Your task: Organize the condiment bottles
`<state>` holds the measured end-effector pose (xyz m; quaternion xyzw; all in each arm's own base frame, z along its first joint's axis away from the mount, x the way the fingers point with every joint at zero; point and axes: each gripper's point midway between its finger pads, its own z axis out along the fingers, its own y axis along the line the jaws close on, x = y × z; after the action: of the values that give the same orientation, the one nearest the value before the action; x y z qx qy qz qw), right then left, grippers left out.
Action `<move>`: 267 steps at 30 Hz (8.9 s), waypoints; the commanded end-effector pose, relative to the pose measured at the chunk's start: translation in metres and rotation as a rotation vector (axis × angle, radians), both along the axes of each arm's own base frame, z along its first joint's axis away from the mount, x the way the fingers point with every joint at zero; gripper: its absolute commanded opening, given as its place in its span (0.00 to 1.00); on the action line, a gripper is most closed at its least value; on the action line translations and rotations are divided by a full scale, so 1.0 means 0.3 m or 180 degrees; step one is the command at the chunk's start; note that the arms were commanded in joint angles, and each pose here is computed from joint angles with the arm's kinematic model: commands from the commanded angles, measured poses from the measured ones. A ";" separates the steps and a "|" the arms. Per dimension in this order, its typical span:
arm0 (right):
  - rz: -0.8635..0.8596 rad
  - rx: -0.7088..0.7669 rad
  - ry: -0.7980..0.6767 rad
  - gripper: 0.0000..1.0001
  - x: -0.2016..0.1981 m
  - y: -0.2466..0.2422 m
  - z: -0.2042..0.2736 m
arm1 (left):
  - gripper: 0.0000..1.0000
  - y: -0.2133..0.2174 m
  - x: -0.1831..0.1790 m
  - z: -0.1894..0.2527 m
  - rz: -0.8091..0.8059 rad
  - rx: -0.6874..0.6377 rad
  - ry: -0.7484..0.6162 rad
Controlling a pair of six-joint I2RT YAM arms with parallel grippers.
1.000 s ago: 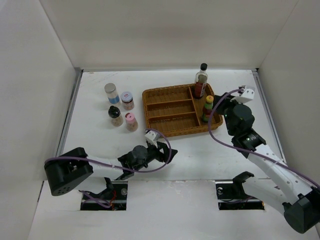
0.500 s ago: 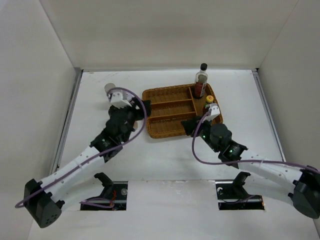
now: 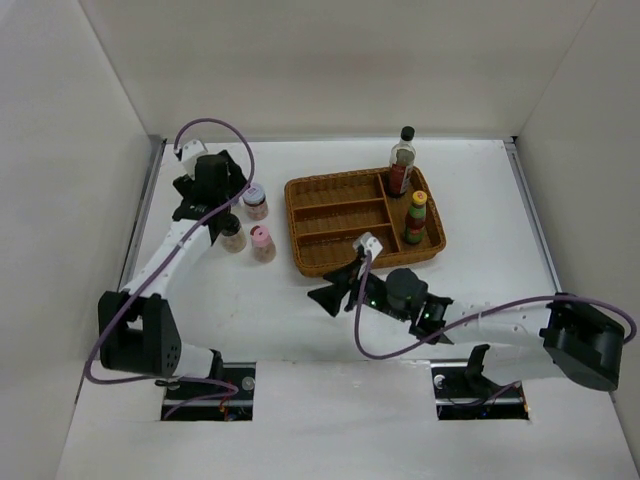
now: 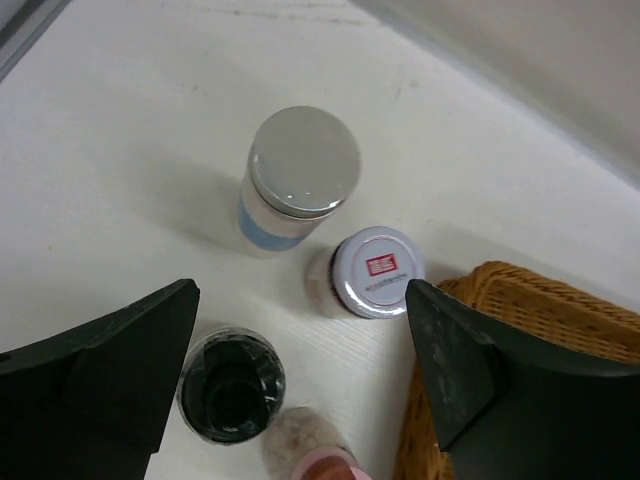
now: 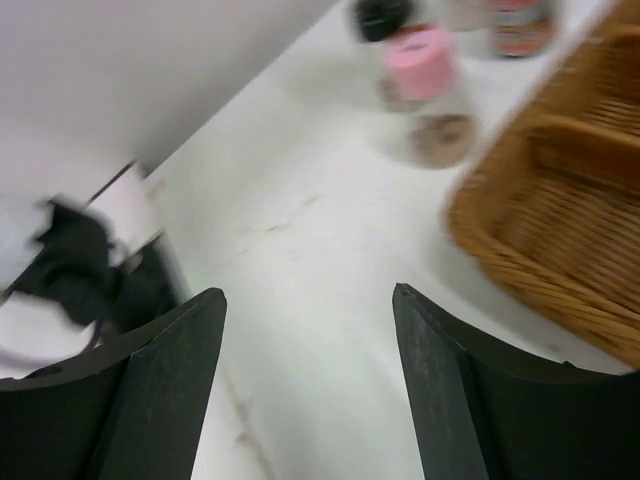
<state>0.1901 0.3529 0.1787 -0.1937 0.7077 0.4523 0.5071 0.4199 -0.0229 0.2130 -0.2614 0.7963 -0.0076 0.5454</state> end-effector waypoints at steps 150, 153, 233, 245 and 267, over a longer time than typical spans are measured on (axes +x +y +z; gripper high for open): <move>-0.1503 0.0880 -0.0595 0.45 0.188 -0.342 0.262 | 0.40 -0.530 -0.150 0.618 -0.0947 0.0004 -0.1599; -0.1773 0.0828 -0.0516 0.31 0.218 -0.376 0.231 | 0.40 -0.742 -0.134 0.671 -0.1445 -0.0119 -0.1680; -0.2035 0.1094 -0.0472 0.71 0.239 -0.496 0.247 | 0.82 -0.269 -0.216 -0.276 -0.0723 0.0541 0.0320; -0.2025 0.1143 -0.0509 0.71 0.229 -0.506 0.263 | 0.32 -0.268 -0.215 -0.123 -0.0688 0.0438 -0.0041; -0.2072 0.1160 -0.0489 0.71 0.243 -0.524 0.256 | 0.29 -0.709 -0.288 -0.027 -0.1726 0.0478 -0.0155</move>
<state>0.2636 0.1962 0.2277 0.0883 0.6315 0.3433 0.6896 0.3315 -0.2287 0.2027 -0.0031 0.8240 -0.0920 0.5590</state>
